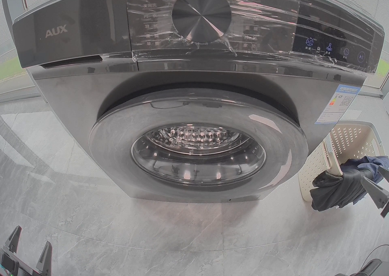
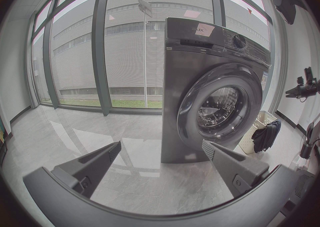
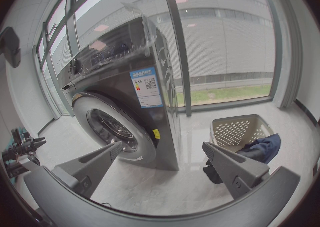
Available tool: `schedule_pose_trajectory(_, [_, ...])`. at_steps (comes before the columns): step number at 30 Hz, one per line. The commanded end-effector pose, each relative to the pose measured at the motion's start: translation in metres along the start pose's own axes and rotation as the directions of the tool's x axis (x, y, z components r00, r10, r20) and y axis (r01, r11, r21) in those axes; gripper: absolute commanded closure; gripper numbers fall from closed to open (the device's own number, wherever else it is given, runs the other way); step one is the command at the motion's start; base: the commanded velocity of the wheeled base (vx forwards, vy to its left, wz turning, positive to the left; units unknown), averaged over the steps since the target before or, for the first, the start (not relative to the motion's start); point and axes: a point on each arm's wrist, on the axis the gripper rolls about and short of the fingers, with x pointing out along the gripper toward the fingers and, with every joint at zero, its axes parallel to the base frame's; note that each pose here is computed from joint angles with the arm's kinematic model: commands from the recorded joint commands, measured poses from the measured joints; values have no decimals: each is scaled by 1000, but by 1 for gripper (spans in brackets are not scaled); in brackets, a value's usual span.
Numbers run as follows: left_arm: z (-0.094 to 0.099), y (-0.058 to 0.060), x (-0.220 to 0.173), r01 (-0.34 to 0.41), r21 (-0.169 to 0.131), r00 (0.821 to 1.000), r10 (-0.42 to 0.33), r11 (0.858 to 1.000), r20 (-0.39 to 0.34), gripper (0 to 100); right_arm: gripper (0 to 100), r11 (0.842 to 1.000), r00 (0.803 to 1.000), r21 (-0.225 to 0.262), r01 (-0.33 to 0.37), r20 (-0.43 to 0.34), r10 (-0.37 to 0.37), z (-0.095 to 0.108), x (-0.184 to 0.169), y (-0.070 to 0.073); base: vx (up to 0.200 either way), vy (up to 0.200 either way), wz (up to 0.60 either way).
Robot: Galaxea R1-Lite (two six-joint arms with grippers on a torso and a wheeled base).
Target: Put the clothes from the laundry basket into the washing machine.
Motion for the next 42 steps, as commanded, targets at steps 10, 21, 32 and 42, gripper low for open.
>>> schedule_pose_trajectory(10, [-5,0,0,0,0,1000,0,1000,1,0,0,973,924,48,-228,-305,231,12,153,44,0,0,0])
schedule_pose_trajectory(21, [-5,0,0,0,0,1000,0,1000,1,0,0,970,921,39,-241,-306,241,10,177,60,0,0,0])
schedule_pose_trajectory(32, [-5,0,0,2,1,1000,-2,1000,1,0,0,953,899,36,-299,-324,294,2,129,58,0,0,0])
schedule_pose_trajectory(42, [-5,0,0,2,-2,1000,-2,1000,1,0,0,955,899,37,-295,-328,290,7,153,66,-20,0,0])
